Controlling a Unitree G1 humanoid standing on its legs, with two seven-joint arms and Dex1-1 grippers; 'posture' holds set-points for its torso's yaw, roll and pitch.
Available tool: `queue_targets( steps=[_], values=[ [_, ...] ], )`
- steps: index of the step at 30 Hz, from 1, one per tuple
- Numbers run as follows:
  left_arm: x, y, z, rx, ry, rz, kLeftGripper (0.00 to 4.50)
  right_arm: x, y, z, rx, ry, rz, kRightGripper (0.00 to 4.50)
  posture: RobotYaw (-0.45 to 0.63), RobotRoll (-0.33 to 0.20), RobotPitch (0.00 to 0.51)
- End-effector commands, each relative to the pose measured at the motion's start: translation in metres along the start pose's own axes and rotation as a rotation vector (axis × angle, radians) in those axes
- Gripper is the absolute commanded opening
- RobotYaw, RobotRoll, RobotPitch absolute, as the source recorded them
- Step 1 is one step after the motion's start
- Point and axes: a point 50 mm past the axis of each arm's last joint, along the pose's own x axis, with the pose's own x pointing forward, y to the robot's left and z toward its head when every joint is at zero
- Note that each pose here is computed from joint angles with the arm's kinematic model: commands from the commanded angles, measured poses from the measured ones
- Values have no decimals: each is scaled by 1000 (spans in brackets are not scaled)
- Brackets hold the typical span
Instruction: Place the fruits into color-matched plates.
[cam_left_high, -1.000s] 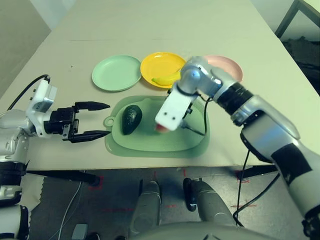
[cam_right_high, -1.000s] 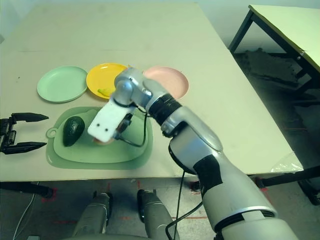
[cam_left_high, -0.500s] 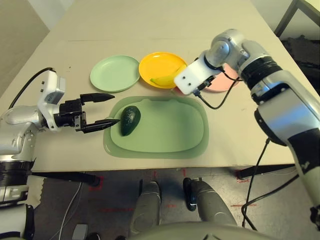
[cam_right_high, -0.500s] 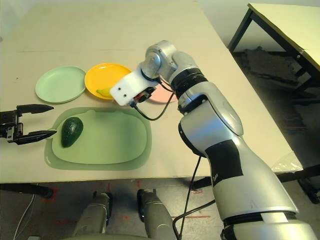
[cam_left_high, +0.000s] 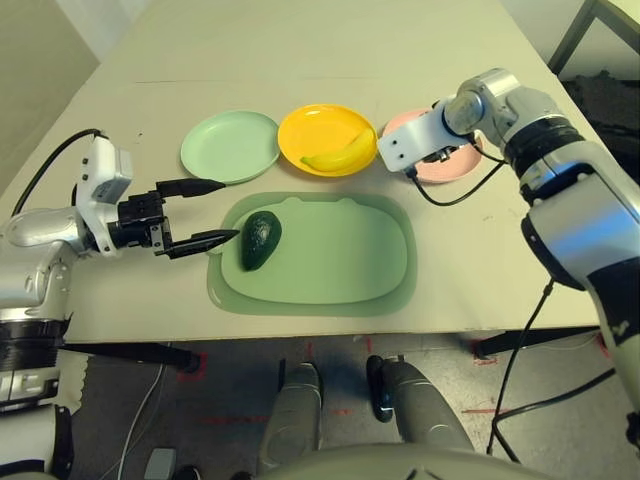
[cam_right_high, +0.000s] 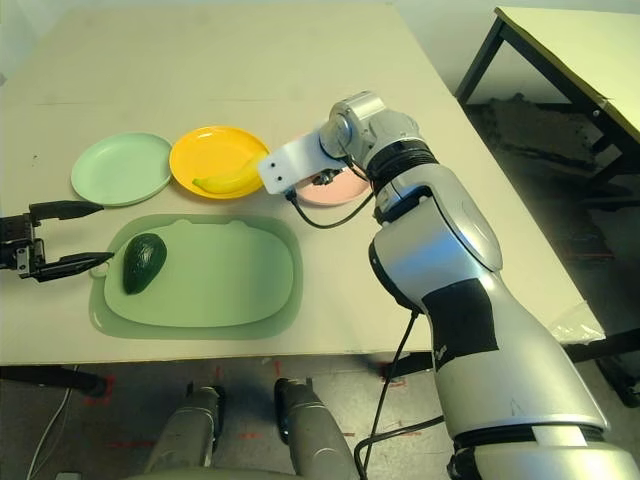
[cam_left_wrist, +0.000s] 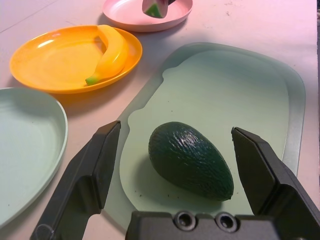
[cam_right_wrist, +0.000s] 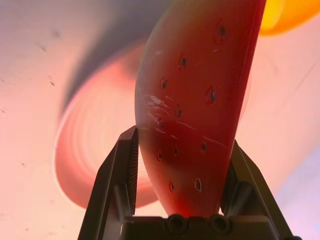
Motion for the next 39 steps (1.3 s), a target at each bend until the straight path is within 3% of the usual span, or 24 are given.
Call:
queue_targets(
  steps=[1,20,26,27,34,39],
  values=[
    [-5,-3,-1,9,16,15,4500,5,10,-8,19,38,15,2142,67,0,222],
    [-13,-7,-7,-9,25,7,4500,14,26,-21,70,105,19,2142,72,0,235],
    [-11,-9,-11,-11,30,-5,4500,14,25,-21,69,106,13,4311,68,0,236],
    [-11,-9,-11,-11,30,-5,4500,14,25,-21,70,108,11,4481,67,0,235],
    [-11,-4,-7,-5,21,4,4500,6,20,-27,57,129,2,4481,60,0,224],
    [-12,1,-7,0,28,1,4500,-16,6,-34,45,107,24,4481,51,0,217]
  ],
)
